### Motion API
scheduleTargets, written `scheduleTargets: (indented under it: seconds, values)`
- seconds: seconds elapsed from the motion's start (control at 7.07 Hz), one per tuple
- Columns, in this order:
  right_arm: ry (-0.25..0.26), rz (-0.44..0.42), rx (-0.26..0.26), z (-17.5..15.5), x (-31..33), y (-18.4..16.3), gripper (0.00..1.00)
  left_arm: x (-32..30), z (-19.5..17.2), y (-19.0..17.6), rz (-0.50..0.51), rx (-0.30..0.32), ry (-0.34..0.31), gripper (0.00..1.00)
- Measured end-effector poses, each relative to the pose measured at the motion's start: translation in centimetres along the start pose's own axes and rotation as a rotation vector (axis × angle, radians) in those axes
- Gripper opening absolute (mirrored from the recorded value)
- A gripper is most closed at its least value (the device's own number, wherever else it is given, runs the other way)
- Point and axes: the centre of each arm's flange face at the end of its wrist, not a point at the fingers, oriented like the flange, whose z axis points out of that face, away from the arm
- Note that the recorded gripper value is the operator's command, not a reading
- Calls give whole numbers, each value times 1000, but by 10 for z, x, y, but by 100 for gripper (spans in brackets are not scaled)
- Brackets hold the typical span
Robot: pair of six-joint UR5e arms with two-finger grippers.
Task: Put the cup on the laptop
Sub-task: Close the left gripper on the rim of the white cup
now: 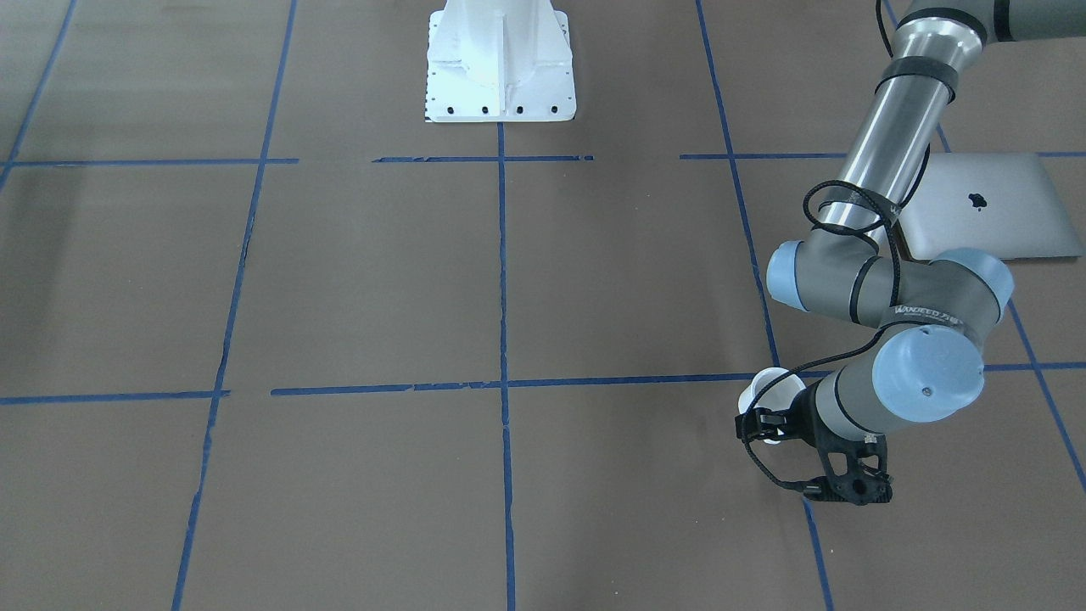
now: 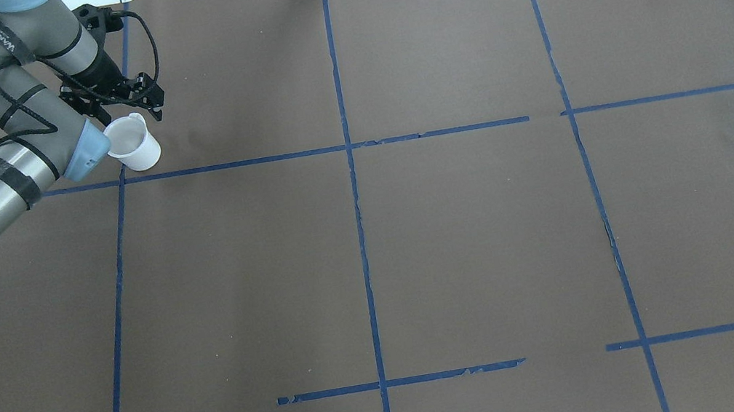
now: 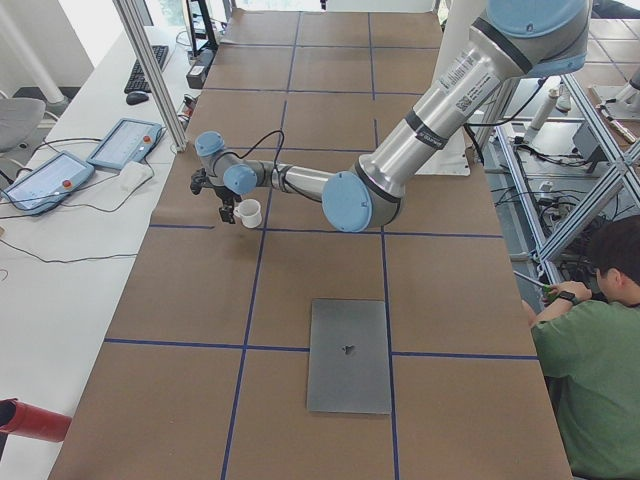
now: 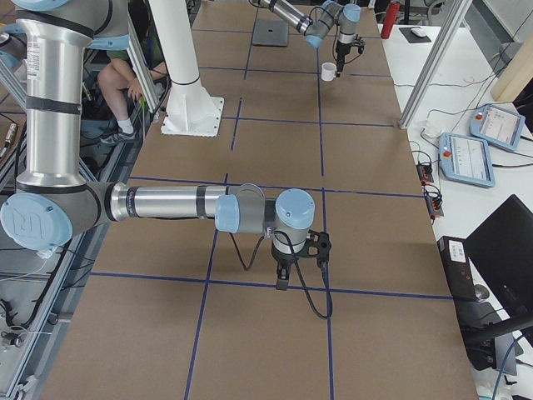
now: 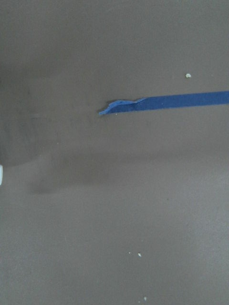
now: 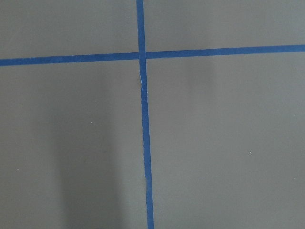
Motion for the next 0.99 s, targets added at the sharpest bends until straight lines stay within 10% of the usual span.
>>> scheduleTargets:
  seconds: [0.57, 0.99]
  values:
    - [0, 0, 0, 0, 0, 0, 100, -1, 5, 1, -1, -8, -4, 0]
    - [0, 0, 0, 0, 0, 0, 100, -2, 4, 1, -6, -6, -4, 0]
